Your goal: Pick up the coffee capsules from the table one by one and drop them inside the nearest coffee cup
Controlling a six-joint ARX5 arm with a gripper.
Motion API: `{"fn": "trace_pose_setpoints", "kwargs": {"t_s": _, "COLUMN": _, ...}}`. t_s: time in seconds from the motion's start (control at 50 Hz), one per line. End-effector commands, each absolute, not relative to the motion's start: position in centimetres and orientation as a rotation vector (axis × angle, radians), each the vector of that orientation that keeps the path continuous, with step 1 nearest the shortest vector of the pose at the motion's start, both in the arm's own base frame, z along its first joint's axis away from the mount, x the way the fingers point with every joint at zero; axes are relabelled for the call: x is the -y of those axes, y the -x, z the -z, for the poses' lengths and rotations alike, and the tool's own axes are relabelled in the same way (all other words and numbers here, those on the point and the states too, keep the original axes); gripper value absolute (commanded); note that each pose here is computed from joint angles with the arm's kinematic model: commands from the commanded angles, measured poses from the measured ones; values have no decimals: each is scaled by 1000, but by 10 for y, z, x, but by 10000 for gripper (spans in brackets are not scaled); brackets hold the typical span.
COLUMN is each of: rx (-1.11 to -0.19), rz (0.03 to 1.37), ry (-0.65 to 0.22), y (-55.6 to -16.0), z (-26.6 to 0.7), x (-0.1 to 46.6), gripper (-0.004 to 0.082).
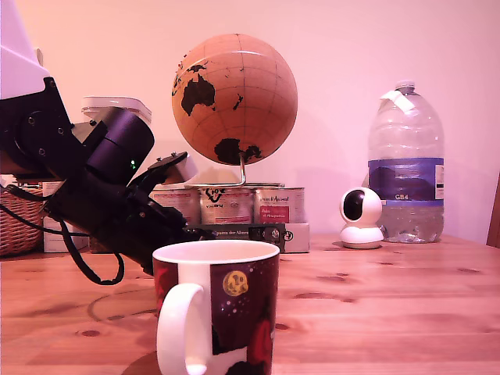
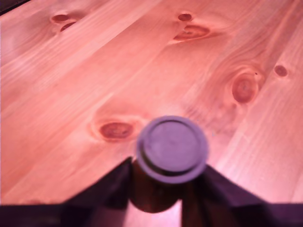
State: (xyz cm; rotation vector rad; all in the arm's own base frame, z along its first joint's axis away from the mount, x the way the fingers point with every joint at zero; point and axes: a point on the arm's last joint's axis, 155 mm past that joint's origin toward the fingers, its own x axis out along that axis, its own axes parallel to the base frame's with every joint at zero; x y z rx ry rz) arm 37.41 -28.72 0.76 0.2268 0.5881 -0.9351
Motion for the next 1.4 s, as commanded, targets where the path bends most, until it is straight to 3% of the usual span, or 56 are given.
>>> {"fn": "trace_pose_setpoints", "kwargs": {"t_s": 0.0, "rx": -599, "rz": 940, "ry": -223, "y": -373, "z": -1, "x": 289, "gripper": 242}}
{"fn": "trace_pose_setpoints", "kwargs": {"t_s": 0.24, "rx": -594, "rz": 941, "ry": -225, "y": -374, "z": -2, "x": 289, "gripper": 160}}
{"fn": "trace_pose_setpoints", "kwargs": {"t_s": 0.78, "rx": -613, "rz": 1057, "ry": -256, "y": -350, "z": -15, "x": 292, "gripper": 160}}
{"fn": "trace_pose_setpoints", "kwargs": {"t_s": 1.02, "rx": -542, "rz": 1065, "ry": -260, "y": -348, "z": -45, "x": 292, "gripper": 160}}
{"fn": "trace_pose_setpoints", "kwargs": {"t_s": 1.38, "rx": -447, "rz": 1136, "ry": -255, "y": -320, "z": -119, "x": 288, "gripper": 160}}
